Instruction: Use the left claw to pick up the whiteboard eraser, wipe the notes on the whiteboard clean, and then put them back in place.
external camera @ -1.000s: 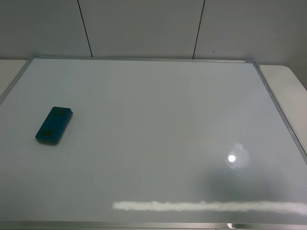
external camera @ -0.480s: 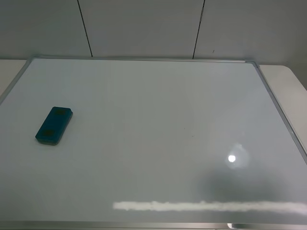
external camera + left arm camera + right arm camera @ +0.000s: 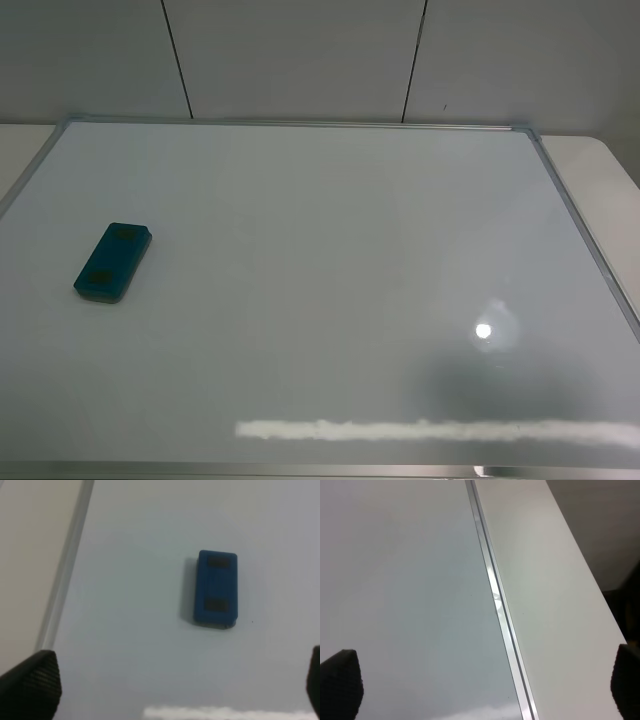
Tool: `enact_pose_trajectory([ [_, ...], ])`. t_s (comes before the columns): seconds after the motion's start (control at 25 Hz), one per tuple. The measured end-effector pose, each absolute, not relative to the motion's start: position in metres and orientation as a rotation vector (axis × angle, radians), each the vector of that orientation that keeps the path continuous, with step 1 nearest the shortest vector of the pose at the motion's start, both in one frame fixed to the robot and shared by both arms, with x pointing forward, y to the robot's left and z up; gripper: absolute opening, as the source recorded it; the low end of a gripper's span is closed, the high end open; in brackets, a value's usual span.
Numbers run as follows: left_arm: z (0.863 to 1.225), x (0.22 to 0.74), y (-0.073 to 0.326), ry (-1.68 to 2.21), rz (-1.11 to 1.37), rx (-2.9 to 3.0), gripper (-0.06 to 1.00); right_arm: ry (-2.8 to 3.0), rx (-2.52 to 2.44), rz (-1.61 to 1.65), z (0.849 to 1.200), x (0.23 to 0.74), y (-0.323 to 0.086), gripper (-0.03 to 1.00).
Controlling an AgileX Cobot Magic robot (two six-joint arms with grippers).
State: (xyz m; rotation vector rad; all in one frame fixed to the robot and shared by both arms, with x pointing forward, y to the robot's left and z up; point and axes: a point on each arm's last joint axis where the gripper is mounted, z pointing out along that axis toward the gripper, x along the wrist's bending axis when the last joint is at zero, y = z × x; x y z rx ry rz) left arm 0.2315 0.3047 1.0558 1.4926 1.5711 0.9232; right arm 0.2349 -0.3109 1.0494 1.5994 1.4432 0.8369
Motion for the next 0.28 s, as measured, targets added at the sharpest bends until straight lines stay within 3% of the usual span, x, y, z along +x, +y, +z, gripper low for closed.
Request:
enact_pose_trajectory([
  [0.28, 1.0558, 0.2315, 0.3047, 1.571, 0.924, 1.492, 0.99, 1.443, 1.599, 0.837, 1.0494, 0.2349, -0.3109, 0.99],
])
